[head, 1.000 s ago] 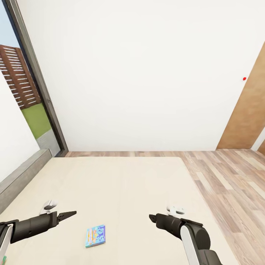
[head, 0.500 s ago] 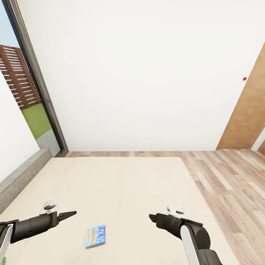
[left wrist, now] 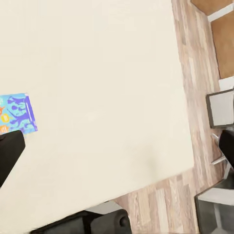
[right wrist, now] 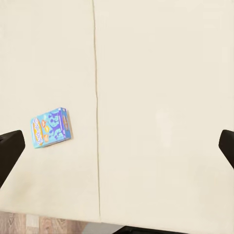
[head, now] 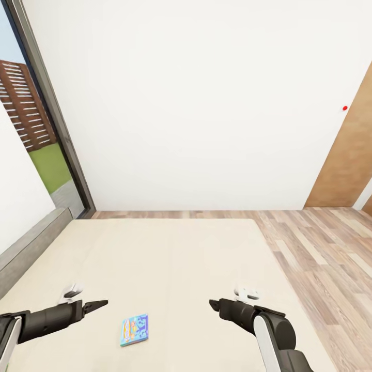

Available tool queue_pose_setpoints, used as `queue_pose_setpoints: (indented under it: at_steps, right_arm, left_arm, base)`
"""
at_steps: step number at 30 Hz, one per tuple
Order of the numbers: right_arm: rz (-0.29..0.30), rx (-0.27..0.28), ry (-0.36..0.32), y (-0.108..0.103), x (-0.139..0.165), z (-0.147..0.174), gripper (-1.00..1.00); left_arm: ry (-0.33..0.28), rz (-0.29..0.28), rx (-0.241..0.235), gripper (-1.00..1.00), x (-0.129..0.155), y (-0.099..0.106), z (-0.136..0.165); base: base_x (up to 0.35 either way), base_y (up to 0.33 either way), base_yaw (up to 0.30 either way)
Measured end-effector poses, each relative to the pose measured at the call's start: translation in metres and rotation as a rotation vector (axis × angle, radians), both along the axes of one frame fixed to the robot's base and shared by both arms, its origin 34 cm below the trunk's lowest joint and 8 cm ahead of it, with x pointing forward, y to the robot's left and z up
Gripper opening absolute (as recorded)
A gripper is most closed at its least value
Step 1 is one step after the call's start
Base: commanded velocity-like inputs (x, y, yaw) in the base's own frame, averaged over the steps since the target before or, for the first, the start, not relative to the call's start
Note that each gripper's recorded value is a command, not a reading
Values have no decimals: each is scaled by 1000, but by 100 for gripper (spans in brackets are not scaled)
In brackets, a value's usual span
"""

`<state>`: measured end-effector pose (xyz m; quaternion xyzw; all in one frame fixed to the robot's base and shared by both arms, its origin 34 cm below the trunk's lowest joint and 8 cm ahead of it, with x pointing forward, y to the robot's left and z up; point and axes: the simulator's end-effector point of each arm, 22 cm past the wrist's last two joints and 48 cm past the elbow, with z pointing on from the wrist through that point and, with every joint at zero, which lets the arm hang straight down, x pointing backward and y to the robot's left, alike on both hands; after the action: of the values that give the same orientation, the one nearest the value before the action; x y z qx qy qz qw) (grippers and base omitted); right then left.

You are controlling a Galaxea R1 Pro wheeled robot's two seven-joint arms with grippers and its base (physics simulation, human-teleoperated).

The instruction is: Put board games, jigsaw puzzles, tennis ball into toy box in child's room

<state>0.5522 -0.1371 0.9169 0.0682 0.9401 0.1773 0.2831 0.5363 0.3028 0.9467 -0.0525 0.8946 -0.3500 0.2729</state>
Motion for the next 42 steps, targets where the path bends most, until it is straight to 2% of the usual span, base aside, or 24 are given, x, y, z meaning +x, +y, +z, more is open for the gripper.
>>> queue_pose_setpoints:
  at_steps: [4,6,8,13,17,18,21,22,23,29,30,35,42]
  right_arm:
    - [-1,1,6,0,0,-2,100]
    - [-5,0,10,-2,-1,-4,100]
    - [-11,1,15,-5,-1,-6,100]
    - [-37,14,28,-15,-1,-11,100]
    - [-53,98,23,-20,0,-9,100]
    - [-50,155,9,-21,1,-5,100]
    - [-32,263,-25,-20,2,6,100]
    - [-21,299,-39,-19,2,11,100]
    - [5,365,-69,-16,3,22,100]
    - [89,521,-137,-5,-1,50,100]
    - [111,557,-151,-2,-2,57,100]
    - [152,629,-173,6,-6,69,100]
    - [188,692,-186,14,-10,79,100]
  left_arm:
    - [60,55,71,100,9,19,-24]
    - [71,96,105,100,32,31,-28]
    - [84,122,118,100,49,37,-30]
    - [170,180,108,100,101,45,-44]
    - [204,196,134,100,136,47,-46]
    - [203,200,156,100,148,48,-45]
    - [202,205,199,100,162,51,-46]
    - [202,206,213,100,165,52,-47]
    - [203,211,238,100,170,52,-49]
    - [213,231,330,100,177,49,-64]
    - [213,241,361,100,179,49,-69]
    - [225,259,428,100,175,49,-92]
    - [204,272,458,100,177,50,-106]
  base:
    - [0,0,0]
    - [0,0,0]
    - [0,0,0]
    - [0,0,0]
    - [0,0,0]
    - [0,0,0]
    - [0,0,0]
    - [0,0,0]
    - [0,0,0]
    - [0,0,0]
    - [0,0,0]
    - [0,0,0]
    - [0,0,0]
